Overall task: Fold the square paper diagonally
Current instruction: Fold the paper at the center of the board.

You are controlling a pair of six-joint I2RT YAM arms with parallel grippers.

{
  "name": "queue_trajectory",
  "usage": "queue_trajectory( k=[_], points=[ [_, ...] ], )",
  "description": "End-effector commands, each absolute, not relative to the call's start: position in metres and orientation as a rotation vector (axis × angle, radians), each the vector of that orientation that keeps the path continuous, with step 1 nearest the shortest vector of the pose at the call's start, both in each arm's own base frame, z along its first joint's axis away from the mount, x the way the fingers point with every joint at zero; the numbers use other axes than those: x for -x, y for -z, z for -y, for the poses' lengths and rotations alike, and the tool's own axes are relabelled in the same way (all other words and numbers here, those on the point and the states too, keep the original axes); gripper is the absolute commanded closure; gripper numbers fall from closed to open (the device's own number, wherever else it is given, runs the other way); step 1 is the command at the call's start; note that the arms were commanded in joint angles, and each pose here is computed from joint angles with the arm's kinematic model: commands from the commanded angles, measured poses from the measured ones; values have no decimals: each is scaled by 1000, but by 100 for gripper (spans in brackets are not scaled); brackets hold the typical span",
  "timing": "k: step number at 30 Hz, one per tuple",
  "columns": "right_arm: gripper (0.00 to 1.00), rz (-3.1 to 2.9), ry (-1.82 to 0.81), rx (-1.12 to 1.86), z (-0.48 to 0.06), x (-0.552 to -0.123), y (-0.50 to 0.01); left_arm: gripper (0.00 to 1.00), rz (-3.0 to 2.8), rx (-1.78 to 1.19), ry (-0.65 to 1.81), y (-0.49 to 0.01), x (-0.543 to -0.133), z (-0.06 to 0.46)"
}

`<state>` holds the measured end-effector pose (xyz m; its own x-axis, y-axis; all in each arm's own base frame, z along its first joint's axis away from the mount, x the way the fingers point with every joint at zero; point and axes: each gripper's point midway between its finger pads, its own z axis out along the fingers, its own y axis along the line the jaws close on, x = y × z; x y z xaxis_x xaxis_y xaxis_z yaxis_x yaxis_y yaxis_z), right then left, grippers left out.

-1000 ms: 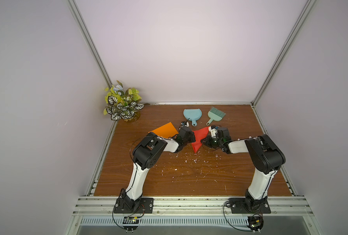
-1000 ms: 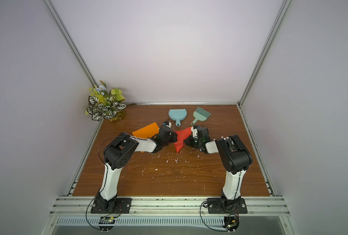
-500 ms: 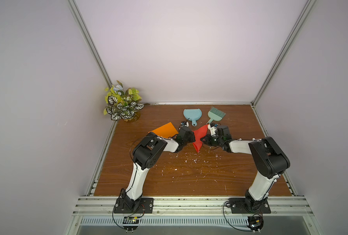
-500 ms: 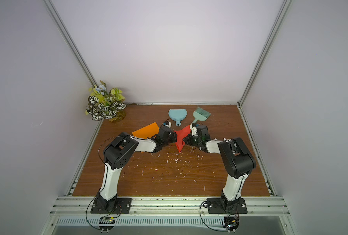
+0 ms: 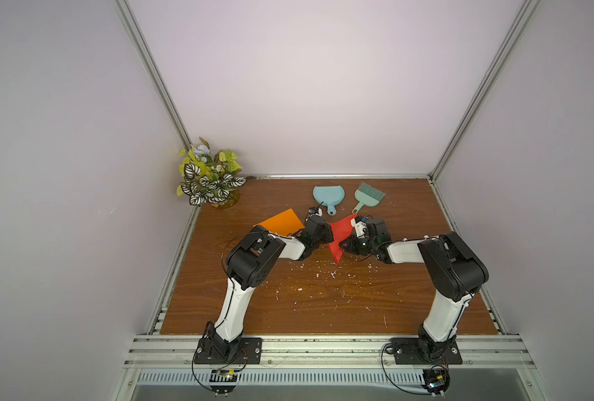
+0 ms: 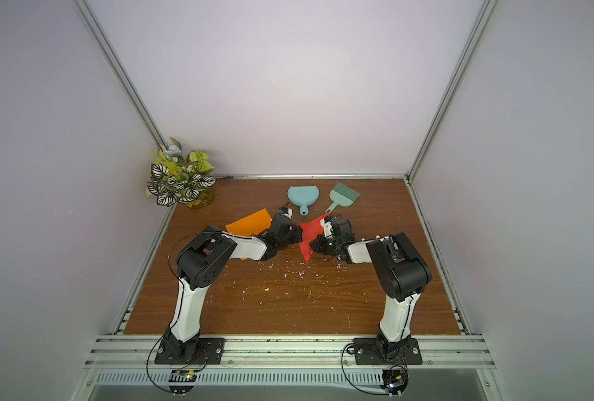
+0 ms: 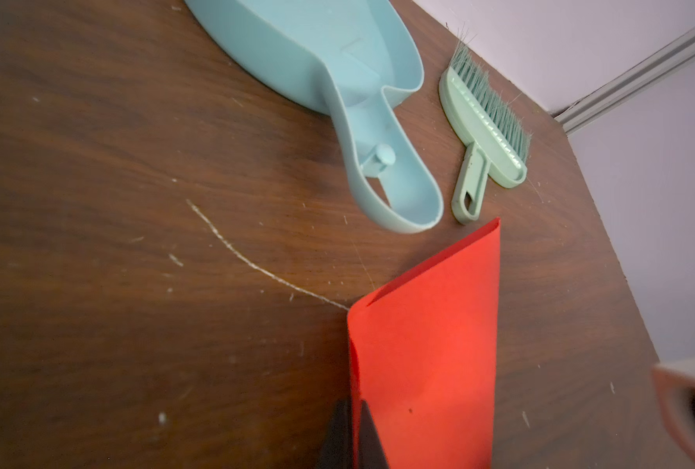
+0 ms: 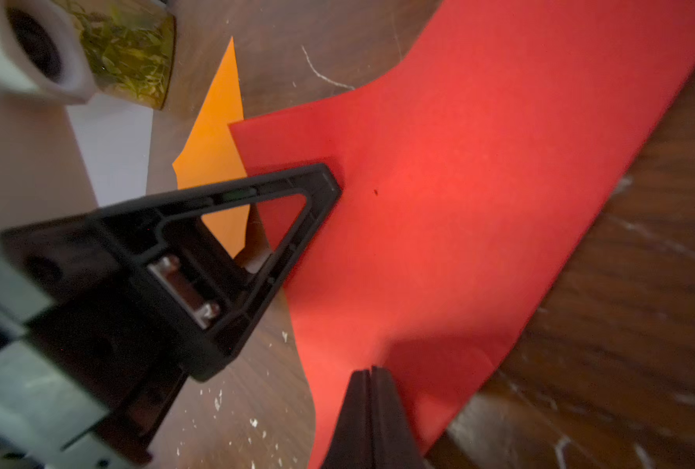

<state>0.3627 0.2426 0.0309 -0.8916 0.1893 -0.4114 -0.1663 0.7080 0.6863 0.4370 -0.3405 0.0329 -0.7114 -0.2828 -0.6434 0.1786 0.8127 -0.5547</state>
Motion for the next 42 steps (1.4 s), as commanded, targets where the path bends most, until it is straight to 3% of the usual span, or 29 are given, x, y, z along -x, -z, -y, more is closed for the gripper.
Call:
queue_trajectory(
  k=[1,22,29,42],
  points=[
    [94,-2489,-1029,1,-239,-346,-26,99,-2248,101,753,-20,-437,333],
    [94,-2486,-1119,247,-253,-311,-36,99,-2252,148,778,-18,-437,323],
    [89,-2313,-1093,193,-242,-336,-82,99,-2256,184,743,-17,-426,303],
    [92,-2287,-1200,21,-248,-354,-68,99,-2200,298,744,-20,-419,291]
  ],
)
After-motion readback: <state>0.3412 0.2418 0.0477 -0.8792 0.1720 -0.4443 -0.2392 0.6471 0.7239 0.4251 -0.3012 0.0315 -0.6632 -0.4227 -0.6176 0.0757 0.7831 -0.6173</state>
